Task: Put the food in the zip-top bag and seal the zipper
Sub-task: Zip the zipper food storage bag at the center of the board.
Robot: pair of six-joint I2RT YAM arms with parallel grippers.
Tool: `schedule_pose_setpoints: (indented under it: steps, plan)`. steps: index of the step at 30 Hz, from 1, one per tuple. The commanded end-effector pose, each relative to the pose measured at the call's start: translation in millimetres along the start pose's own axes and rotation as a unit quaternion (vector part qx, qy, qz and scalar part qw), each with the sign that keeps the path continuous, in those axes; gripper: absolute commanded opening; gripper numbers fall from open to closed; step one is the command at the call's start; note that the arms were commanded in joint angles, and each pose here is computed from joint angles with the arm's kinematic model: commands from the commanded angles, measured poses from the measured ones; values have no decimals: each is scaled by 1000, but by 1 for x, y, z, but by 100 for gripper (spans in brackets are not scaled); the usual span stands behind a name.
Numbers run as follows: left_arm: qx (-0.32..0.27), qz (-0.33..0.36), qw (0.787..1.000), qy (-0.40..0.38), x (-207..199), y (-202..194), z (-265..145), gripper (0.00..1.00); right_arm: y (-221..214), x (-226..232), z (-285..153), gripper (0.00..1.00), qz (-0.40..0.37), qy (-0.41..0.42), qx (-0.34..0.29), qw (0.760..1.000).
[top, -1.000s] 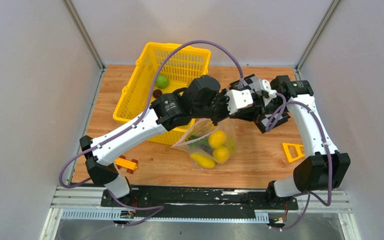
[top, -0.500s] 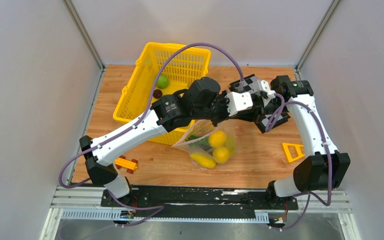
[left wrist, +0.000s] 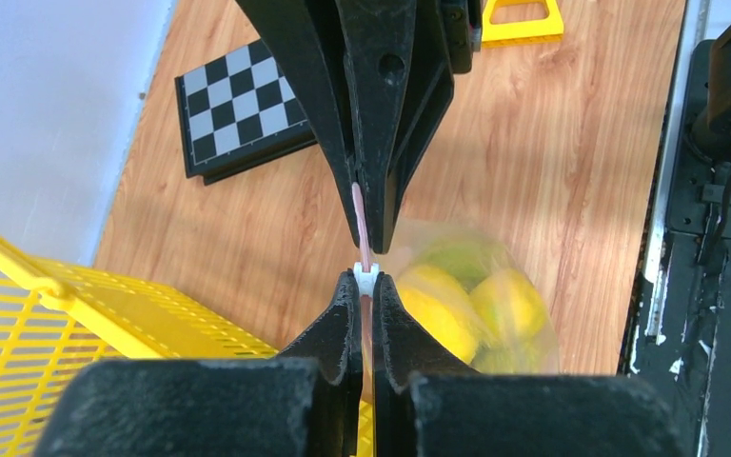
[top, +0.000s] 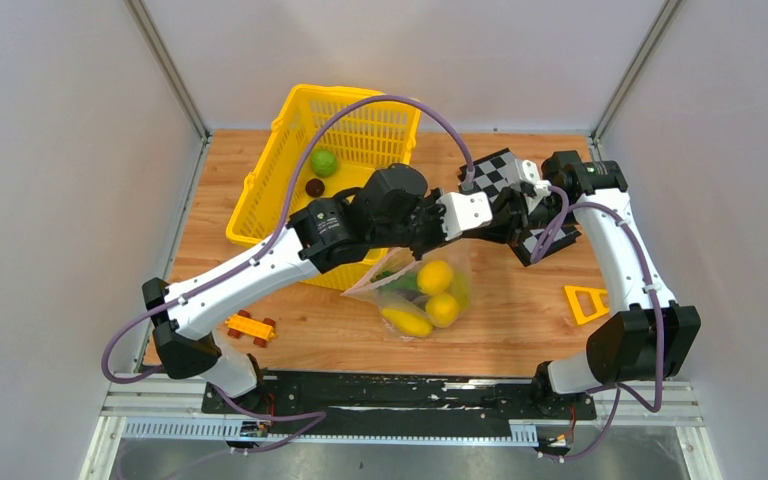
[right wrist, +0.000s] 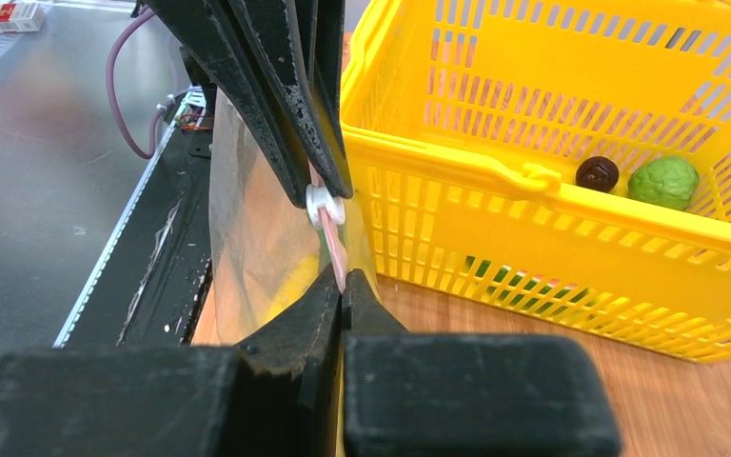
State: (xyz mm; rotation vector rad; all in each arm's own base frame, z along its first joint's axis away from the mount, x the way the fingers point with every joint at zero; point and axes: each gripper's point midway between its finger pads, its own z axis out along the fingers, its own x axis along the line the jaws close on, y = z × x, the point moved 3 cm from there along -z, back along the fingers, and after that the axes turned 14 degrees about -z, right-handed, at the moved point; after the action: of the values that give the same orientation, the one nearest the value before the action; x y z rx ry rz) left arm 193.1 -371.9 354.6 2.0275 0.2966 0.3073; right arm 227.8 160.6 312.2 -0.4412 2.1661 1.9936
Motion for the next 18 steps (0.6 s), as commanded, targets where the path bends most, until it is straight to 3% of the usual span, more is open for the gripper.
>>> schedule_pose_setpoints:
  steps: [1,14,16,18]
  plan:
    - [36,-13,999,11,-1,-21,-22,0,25,0,-4,0,-15,-20,-26,999]
    - [29,-47,998,29,-4,-45,-45,0,24,-1,-6,0,-7,-23,-24,999]
    - [14,-50,998,31,-3,-39,-46,0,24,-1,-7,6,-6,-23,-22,999]
    - [-2,-51,998,32,-2,-29,-46,0,25,1,-6,21,-8,-22,-20,1000]
